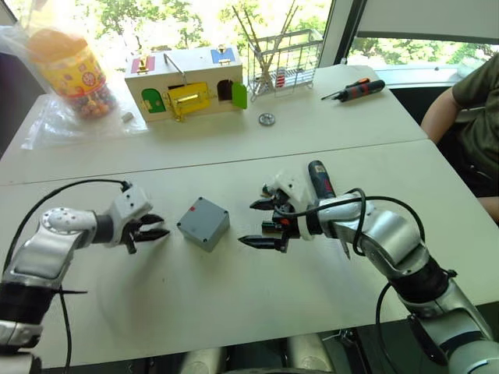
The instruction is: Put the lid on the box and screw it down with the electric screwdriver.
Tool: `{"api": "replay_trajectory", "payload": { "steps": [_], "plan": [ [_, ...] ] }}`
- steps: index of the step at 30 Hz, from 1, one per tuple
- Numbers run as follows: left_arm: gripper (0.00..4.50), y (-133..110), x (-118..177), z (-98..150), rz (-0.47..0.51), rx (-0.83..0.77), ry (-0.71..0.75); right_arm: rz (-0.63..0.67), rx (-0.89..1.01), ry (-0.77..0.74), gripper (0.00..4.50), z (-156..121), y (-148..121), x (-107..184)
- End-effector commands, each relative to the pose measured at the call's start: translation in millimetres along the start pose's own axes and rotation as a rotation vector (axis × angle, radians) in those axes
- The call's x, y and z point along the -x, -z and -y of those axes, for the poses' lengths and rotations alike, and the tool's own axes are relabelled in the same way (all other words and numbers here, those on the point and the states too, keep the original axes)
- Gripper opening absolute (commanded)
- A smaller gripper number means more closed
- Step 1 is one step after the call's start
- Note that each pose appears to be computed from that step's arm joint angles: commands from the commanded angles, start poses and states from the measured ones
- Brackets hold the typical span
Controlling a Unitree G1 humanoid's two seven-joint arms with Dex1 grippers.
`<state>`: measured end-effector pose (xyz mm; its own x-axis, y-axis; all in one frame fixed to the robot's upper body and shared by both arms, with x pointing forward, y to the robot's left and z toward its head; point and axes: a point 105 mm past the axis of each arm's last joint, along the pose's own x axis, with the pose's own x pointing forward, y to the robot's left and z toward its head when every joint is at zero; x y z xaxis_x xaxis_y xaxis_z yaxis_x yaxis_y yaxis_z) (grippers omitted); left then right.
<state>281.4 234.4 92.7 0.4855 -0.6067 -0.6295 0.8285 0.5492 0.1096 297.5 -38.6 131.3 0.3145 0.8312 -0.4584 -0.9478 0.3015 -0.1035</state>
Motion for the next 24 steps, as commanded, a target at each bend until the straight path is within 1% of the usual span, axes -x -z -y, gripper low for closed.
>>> {"api": "replay_trajectory", "payload": {
  "steps": [1, 6, 8, 13, 19, 24],
  "plan": [
    [1.83, -9.5, 1.8, 19.3, 0.036, 0.022, 0.042, 0.053, 0.058, -0.063, 4.44, -3.9, -11.5, -14.2],
    [1.83, -16.8, -9.3, 29.8, 0.084, 0.054, 0.037, 0.069, 0.071, -0.144, 4.44, -13.2, -11.4, -30.0],
    [1.83, -19.5, -12.4, 28.0, 0.105, 0.063, 0.022, 0.104, 0.011, -0.197, 4.44, -20.9, -14.8, -32.0],
    [1.83, -27.1, -15.4, 14.4, 0.149, 0.063, -0.039, 0.120, -0.006, -0.232, 4.44, -30.8, -18.5, -28.7],
    [1.83, -39.6, -27.9, 3.5, 0.184, 0.022, -0.059, 0.113, -0.022, -0.219, 4.44, -41.6, -16.3, -26.0],
    [1.83, -44.9, -32.1, -1.3, 0.192, -0.003, -0.065, 0.116, -0.030, -0.162, 4.44, -38.0, -16.5, -24.5]
  ]
}}
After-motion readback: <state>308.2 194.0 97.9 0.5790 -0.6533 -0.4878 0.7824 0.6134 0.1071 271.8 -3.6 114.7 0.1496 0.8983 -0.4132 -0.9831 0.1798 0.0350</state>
